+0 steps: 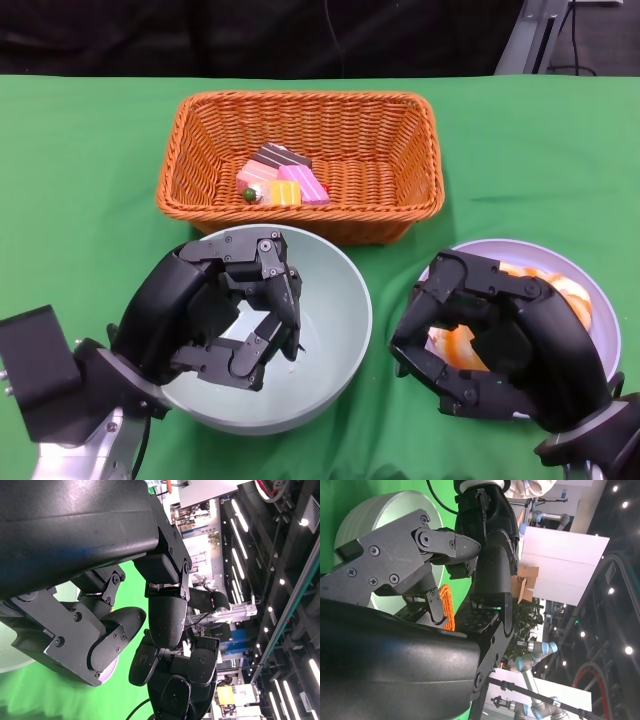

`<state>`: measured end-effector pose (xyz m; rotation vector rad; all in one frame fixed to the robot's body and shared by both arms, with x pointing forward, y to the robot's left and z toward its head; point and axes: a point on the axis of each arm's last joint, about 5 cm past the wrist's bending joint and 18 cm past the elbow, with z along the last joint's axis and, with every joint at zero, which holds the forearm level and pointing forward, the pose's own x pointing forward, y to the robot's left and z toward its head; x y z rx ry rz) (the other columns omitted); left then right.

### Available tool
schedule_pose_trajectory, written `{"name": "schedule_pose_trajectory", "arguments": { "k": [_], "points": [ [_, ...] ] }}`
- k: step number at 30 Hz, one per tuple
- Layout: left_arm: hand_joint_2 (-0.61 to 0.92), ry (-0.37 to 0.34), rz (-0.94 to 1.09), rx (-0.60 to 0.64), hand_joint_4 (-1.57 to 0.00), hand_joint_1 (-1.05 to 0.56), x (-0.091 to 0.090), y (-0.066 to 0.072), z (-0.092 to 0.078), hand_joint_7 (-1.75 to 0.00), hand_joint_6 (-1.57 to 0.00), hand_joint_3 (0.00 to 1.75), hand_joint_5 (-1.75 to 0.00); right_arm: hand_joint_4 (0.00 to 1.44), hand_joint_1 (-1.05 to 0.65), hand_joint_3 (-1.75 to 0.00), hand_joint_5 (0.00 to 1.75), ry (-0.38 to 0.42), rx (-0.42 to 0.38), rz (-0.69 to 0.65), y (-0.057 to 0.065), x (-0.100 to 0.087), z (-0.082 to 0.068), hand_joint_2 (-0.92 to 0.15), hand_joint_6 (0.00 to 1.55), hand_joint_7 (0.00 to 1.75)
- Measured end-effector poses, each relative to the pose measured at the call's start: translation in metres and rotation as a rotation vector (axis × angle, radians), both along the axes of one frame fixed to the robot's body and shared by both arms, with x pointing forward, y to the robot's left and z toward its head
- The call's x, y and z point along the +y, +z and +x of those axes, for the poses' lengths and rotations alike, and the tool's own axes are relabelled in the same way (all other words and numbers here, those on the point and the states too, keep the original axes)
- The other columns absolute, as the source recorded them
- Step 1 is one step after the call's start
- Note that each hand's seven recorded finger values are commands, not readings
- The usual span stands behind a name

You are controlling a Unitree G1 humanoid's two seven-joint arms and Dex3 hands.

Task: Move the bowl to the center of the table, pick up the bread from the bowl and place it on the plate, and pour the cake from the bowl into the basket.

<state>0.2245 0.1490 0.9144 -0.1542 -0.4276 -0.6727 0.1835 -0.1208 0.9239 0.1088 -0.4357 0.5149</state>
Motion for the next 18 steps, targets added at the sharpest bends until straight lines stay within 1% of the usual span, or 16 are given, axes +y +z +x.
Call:
{"name": "schedule_pose_trajectory", "arguments": {
  "k": [5, 13, 18],
  "points": [
    [0.44, 0.002, 0.000, 0.002, -0.85, -0.09, 0.0003, -0.0004, -0.0004, -1.45, -0.81, 1.37, -1.72, 0.79, -0.32, -0.80, 1.61, 0.001, -0.003, 0.000, 0.0031, 0.0000, -0.0019, -0.55, 0.72, 1.29],
    [0.44, 0.001, -0.008, 0.006, -0.85, -0.09, 0.0009, -0.0004, -0.0028, -1.44, -0.81, 1.35, -1.70, 0.79, -0.30, -0.85, 1.61, 0.000, 0.008, 0.000, 0.0011, -0.0001, -0.0038, -0.53, 0.72, 1.29],
    [0.43, 0.000, -0.007, 0.006, -0.85, -0.08, 0.0008, -0.0004, -0.0028, -1.44, -0.81, 1.38, -1.70, 0.78, -0.30, -0.90, 1.62, 0.000, 0.008, 0.001, 0.0010, -0.0001, -0.0039, -0.51, 0.71, 1.31]
  ]
}}
